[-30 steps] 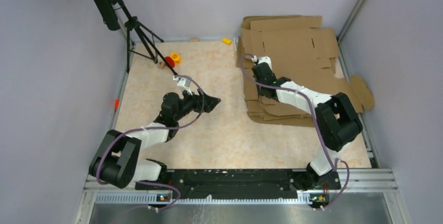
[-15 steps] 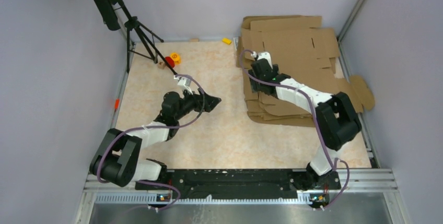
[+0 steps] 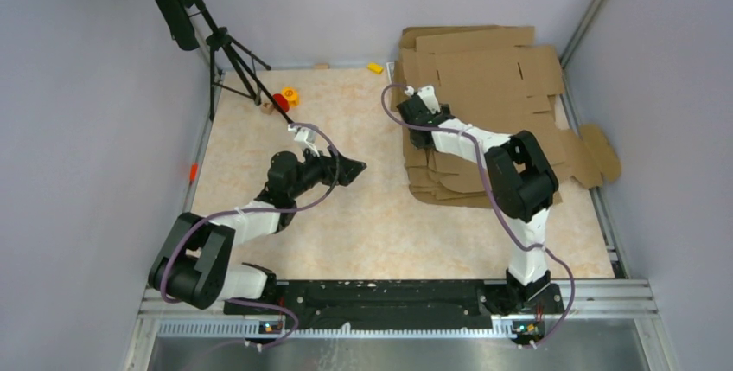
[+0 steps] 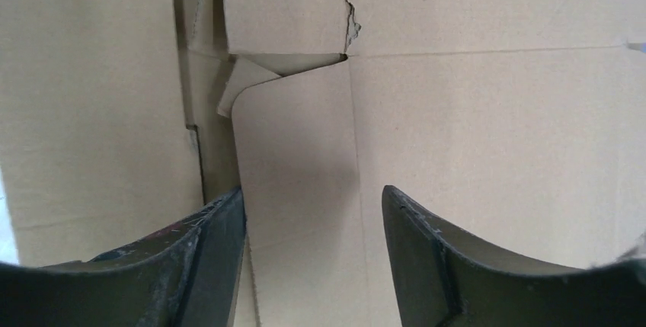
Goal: Fold the paper box
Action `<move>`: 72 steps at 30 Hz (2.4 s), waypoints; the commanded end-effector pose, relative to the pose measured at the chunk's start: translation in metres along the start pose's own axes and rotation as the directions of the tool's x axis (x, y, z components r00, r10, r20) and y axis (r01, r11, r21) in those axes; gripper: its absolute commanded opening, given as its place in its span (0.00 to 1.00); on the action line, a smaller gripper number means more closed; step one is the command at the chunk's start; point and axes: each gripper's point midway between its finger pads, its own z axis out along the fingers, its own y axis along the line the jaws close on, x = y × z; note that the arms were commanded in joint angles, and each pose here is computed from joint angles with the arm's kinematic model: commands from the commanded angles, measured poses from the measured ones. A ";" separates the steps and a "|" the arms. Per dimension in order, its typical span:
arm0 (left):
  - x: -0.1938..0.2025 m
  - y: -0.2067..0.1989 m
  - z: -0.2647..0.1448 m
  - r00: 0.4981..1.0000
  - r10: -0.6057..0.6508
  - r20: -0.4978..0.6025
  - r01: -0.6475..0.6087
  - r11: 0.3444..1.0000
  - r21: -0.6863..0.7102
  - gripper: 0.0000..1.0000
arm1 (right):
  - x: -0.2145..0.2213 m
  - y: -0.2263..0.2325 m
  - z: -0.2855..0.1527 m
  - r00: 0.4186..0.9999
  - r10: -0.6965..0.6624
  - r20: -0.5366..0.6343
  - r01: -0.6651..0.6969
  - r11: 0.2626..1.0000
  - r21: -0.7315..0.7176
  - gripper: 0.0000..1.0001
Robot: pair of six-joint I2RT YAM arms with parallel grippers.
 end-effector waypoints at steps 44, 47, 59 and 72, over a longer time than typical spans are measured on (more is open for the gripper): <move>-0.017 -0.014 0.008 0.999 0.031 0.029 -0.032 0.998 0.055 0.99 | 0.017 -0.054 -0.027 0.999 -0.013 -0.039 0.016 0.996 0.088 0.62; -0.017 -0.014 0.008 0.999 0.030 0.029 -0.032 0.998 0.054 0.99 | 0.022 -0.059 -0.026 0.998 -0.028 -0.054 0.035 0.992 0.121 0.60; -0.017 -0.014 0.008 0.999 0.030 0.027 -0.031 0.998 0.055 0.99 | 0.017 -0.030 -0.036 1.000 0.005 -0.023 -0.006 0.998 -0.059 0.71; -0.016 -0.013 0.009 0.999 0.029 0.025 -0.030 0.998 0.054 0.99 | 0.037 -0.057 -0.034 0.997 -0.032 -0.069 0.039 0.995 0.095 0.55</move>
